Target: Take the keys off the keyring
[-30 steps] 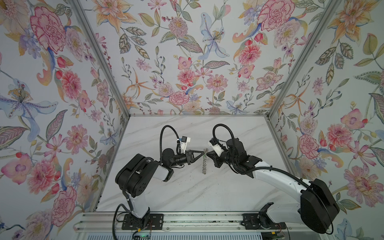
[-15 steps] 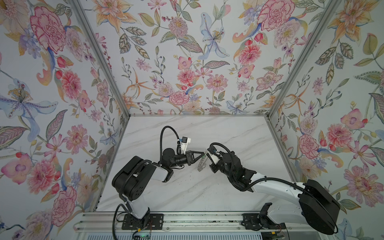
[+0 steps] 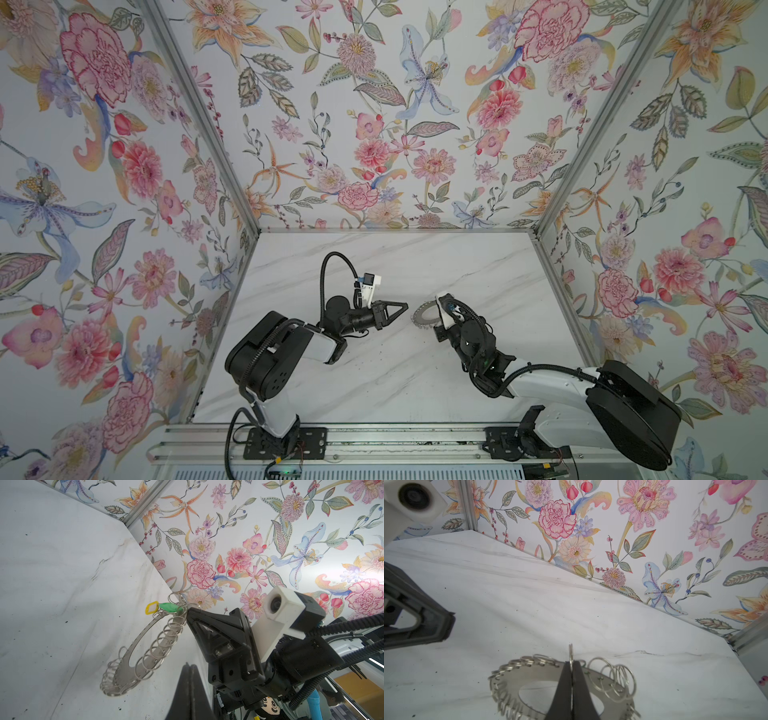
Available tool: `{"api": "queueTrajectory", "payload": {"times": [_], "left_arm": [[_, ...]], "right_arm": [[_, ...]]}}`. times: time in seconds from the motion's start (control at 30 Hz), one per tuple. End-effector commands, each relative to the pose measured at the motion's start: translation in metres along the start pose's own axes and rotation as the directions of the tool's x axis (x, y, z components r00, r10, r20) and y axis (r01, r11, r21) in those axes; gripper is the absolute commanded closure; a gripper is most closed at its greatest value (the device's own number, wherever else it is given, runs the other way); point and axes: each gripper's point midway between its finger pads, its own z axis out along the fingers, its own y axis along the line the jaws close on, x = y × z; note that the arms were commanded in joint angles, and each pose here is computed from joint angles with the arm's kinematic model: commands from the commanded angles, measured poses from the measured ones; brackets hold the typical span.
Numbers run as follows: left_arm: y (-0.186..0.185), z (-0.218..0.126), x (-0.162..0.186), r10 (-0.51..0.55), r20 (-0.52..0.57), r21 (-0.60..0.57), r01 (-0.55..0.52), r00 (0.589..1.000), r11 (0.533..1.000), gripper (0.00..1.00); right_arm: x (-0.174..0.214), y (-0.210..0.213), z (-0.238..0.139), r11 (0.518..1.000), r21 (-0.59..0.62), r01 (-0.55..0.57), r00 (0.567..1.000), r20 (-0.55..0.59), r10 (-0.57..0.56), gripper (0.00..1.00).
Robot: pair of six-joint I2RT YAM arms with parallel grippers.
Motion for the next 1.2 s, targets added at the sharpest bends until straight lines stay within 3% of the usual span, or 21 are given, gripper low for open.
{"api": "queueTrajectory", "payload": {"times": [0.0,0.13,0.23,0.43,0.73,0.93,1.17], "left_arm": [[-0.004,0.001,-0.006,0.023,0.026,0.030,-0.024,0.999,0.999,1.00],[-0.007,0.004,-0.010,0.041,0.018,0.042,-0.042,0.999,0.998,1.00],[-0.012,0.008,-0.015,0.077,0.005,0.046,-0.077,0.997,0.996,0.98],[-0.020,0.013,-0.026,0.195,-0.036,0.012,-0.194,0.980,0.981,0.90],[-0.046,0.015,-0.043,0.339,-0.034,0.042,-0.338,0.940,0.940,0.87],[-0.055,0.022,-0.022,0.375,-0.092,0.089,-0.367,0.923,0.926,0.87],[-0.043,0.027,-0.008,0.387,-0.162,0.043,-0.386,0.908,0.922,0.86]], "right_arm": [[-0.038,-0.009,-0.003,0.994,-0.001,-0.110,0.985,0.133,0.109,1.00],[-0.038,0.007,0.000,0.976,-0.186,-0.111,0.987,0.093,0.129,1.00],[-0.035,0.008,0.006,0.915,-0.356,-0.189,0.980,-0.006,0.199,1.00],[-0.040,0.026,-0.004,0.781,-0.578,-0.236,0.972,-0.151,0.182,1.00],[-0.045,0.046,-0.012,0.683,-0.682,-0.263,0.964,-0.220,0.152,1.00],[-0.054,0.049,-0.013,0.663,-0.701,-0.263,0.965,-0.203,0.169,1.00],[-0.057,0.055,-0.014,0.650,-0.715,-0.256,0.966,-0.197,0.164,1.00]]}}
